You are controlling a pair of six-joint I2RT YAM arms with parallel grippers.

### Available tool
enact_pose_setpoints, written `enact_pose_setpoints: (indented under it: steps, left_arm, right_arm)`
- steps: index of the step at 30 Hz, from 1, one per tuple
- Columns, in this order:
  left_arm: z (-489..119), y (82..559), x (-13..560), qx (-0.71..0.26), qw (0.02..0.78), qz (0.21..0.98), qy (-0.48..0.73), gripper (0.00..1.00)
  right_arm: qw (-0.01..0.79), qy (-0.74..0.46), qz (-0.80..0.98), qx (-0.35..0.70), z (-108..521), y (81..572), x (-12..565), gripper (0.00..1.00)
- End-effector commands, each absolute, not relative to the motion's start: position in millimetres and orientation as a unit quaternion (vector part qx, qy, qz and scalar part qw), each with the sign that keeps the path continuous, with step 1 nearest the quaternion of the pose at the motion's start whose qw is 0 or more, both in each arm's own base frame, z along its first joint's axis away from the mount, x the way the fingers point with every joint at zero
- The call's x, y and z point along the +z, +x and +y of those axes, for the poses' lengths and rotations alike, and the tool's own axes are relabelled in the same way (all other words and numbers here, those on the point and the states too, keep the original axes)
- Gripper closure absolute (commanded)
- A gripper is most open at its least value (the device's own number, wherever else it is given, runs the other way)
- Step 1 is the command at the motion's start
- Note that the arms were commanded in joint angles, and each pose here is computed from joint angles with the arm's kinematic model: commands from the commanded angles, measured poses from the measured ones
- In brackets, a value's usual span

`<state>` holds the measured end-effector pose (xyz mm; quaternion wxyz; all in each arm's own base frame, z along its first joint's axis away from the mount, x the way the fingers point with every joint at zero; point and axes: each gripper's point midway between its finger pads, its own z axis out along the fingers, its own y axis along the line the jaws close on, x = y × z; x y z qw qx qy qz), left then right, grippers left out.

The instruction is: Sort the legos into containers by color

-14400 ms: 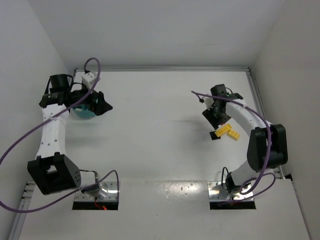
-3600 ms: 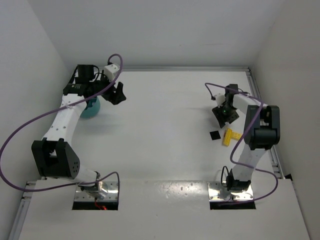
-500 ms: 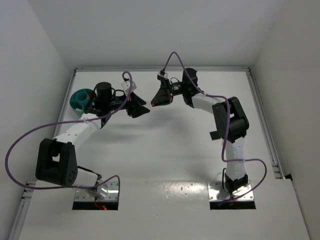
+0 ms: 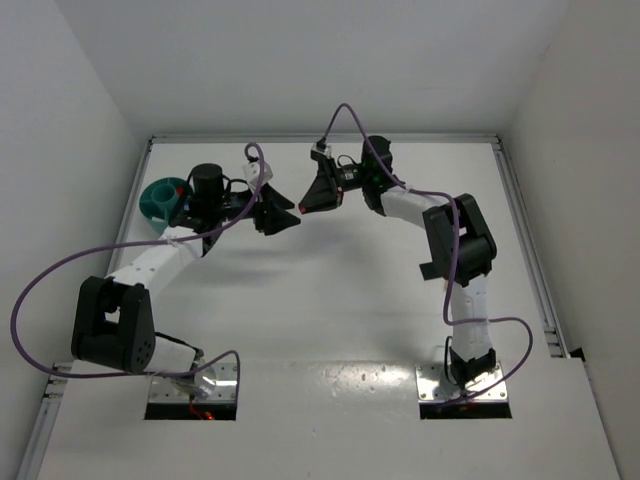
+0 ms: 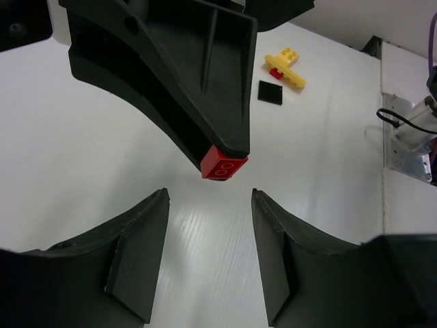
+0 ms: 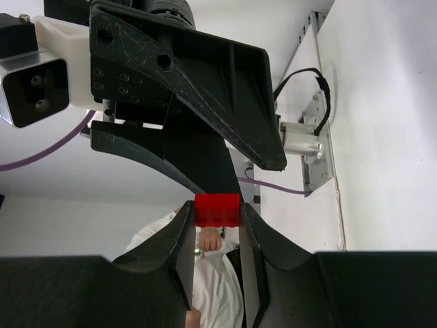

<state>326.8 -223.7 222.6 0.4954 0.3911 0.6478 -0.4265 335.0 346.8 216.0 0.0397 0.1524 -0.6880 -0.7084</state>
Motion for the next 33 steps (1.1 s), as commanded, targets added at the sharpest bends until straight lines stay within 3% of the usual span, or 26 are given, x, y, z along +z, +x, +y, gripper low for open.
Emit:
enact_pose_setpoints:
  steps: [1,14,20,28,33]
  left_arm:
    - [-231,322,233,-0.433,0.508,0.616,0.418,0.43]
    - [-232,328,242,-0.430,0.515,0.613,0.416,0.44]
    - [-231,334,245,-0.423,0.516,0.620,0.412,0.38]
    - [-235,333,251,-0.424,0.518,0.615,0.417,0.38]
    - [-237,330,248,-0.425,0.513,0.615,0.422,0.45]
  right_arm:
    - [0.011,0.191,-0.674,-0.714,351,335,231,0.81]
    - [0.021,0.188,-0.675,-0.713,355,333,223,0.81]
    - [0.027,0.188,-0.676,-0.712,357,329,221,0.81]
    - [0.031,0.184,-0.677,-0.712,357,328,218,0.81]
    - [0.028,0.188,-0.676,-0.712,357,329,221,0.81]
